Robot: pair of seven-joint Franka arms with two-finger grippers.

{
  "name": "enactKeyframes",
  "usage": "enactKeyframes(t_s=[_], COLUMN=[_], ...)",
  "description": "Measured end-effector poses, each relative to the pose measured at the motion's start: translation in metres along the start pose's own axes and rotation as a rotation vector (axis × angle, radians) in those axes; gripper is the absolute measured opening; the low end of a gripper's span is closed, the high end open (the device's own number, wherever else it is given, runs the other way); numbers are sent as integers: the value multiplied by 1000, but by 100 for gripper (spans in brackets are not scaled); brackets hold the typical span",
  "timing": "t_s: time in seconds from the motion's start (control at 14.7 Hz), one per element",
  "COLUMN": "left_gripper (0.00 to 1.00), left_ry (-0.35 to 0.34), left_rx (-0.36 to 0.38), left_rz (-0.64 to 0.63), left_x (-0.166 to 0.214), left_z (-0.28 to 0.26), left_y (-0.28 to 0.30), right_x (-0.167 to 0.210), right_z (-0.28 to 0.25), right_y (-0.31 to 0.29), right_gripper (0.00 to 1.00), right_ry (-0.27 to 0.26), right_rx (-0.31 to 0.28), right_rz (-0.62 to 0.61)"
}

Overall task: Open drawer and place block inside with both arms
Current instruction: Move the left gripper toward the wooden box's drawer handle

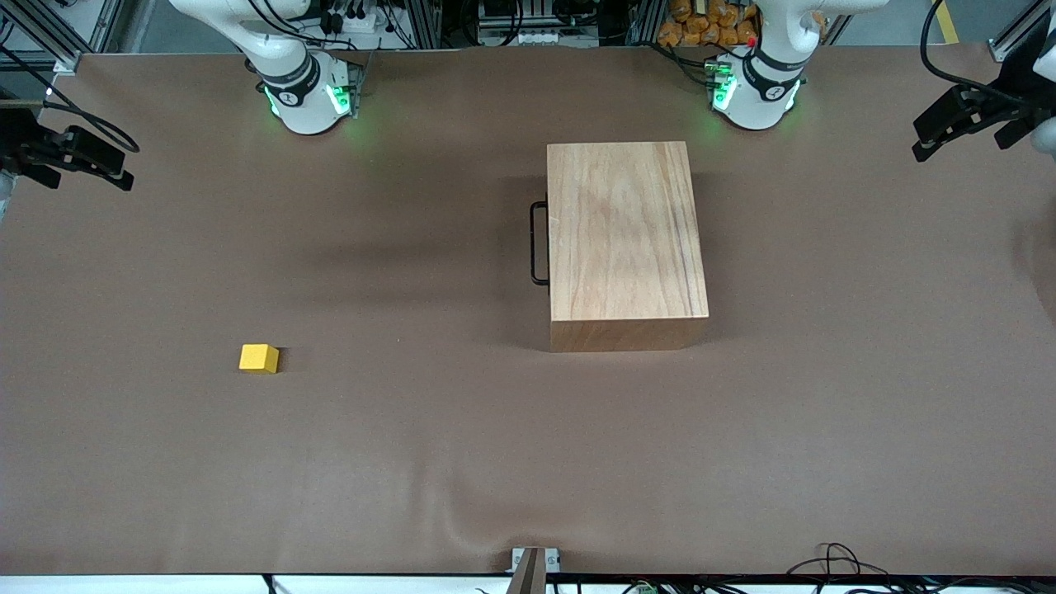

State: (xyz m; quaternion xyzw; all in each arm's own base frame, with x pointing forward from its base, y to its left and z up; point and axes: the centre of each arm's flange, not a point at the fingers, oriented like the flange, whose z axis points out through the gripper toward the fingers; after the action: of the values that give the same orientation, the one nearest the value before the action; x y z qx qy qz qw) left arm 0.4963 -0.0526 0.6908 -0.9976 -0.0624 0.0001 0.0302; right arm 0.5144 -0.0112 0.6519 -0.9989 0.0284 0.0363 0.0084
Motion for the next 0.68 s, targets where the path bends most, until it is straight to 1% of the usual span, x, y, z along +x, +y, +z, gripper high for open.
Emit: enactKeyframes(t_s=[0.07, 0.2, 0.27, 0.41, 0.68], left_gripper=[100, 100, 100, 100, 100], left_ry=[-1, -3, -3, -3, -21], left_rx=[0, 0, 0, 0, -6], left_rz=[2, 6, 8, 11, 21], left_x=[0, 0, 0, 0, 4], left_z=[1, 1, 1, 1, 9], left_y=[1, 3, 4, 6, 13], right_x=[-1, -8, -11, -12, -12], right_z=[1, 5, 5, 4, 6], right_y=[2, 8, 10, 6, 10], right_gripper=[100, 100, 100, 100, 100], right_ry=[-12, -68, -83, -86, -91], right_rx=[0, 11, 22, 41, 44], right_rz=[3, 15, 17, 10, 18])
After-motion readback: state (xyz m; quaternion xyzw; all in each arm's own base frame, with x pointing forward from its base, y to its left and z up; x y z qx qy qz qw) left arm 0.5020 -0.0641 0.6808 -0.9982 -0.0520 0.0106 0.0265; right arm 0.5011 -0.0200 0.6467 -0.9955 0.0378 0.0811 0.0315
